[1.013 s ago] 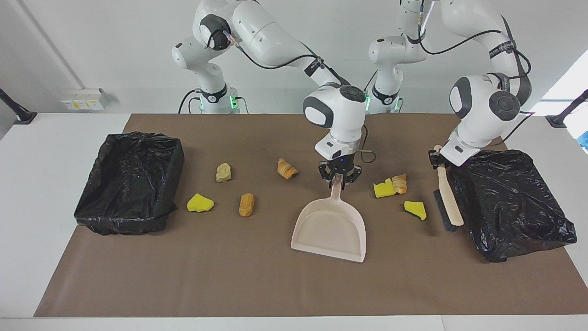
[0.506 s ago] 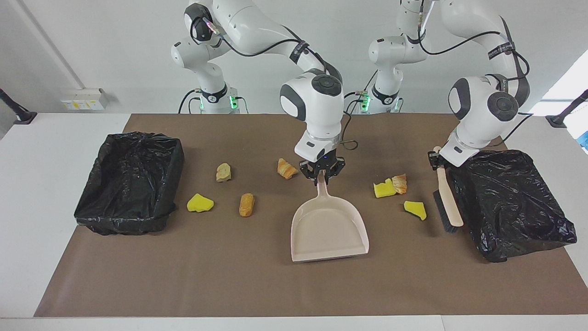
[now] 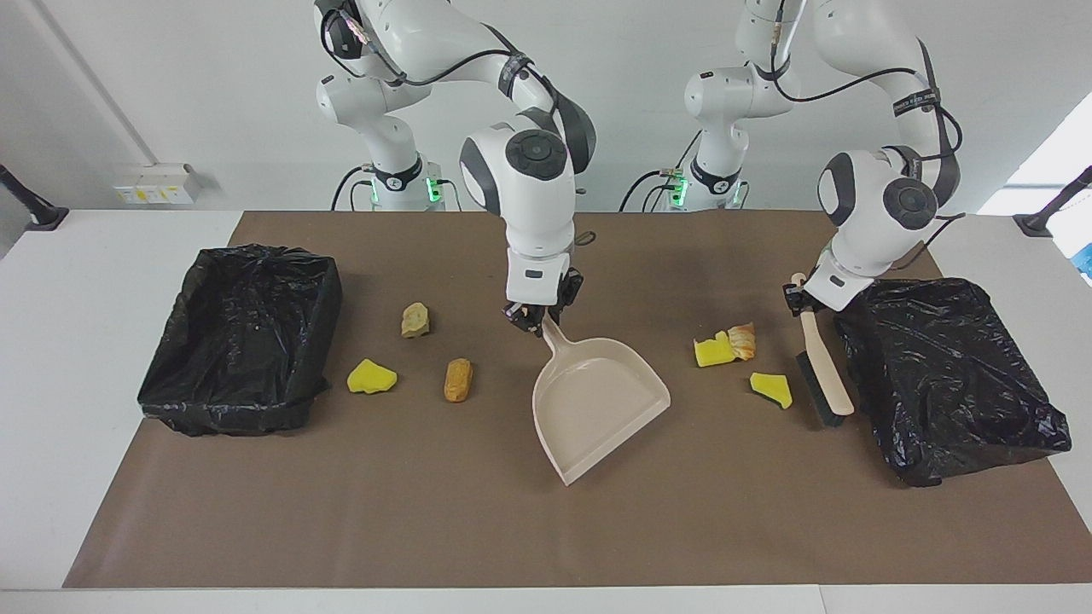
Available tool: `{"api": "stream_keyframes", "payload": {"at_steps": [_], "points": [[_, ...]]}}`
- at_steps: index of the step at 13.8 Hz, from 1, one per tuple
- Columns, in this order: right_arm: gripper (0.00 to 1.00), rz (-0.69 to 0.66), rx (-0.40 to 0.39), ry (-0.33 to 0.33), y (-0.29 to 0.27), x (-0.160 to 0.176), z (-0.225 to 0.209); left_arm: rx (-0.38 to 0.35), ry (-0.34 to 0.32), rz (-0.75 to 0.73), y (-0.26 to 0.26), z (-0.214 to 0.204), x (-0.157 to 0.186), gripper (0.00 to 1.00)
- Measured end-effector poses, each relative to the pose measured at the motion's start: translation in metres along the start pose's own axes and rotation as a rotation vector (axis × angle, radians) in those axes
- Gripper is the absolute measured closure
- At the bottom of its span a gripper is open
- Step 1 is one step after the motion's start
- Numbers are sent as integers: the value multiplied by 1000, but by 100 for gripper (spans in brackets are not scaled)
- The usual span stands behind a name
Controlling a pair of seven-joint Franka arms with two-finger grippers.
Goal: Sweep and dump trash in bin
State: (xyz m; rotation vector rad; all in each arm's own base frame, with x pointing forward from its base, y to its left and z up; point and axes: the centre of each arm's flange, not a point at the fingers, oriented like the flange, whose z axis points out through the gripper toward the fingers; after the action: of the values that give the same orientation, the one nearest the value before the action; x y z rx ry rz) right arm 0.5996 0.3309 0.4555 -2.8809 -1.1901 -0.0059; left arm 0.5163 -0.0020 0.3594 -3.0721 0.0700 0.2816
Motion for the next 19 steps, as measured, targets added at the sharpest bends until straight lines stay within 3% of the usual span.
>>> {"api": "stream_keyframes", "payload": {"at_steps": [5,8,14,19], "points": [[68,-407,22,-36,53,-26,20,4,-25,0,8,13,-17,74],[68,-565,22,-30,52,-35,34,7,-28,-4,14,15,-24,74],[68,-678,13,-15,23,-42,74,30,-34,-16,64,20,-49,74],[68,-725,6,-6,6,-37,81,-23,-41,-45,133,19,-64,74]]}}
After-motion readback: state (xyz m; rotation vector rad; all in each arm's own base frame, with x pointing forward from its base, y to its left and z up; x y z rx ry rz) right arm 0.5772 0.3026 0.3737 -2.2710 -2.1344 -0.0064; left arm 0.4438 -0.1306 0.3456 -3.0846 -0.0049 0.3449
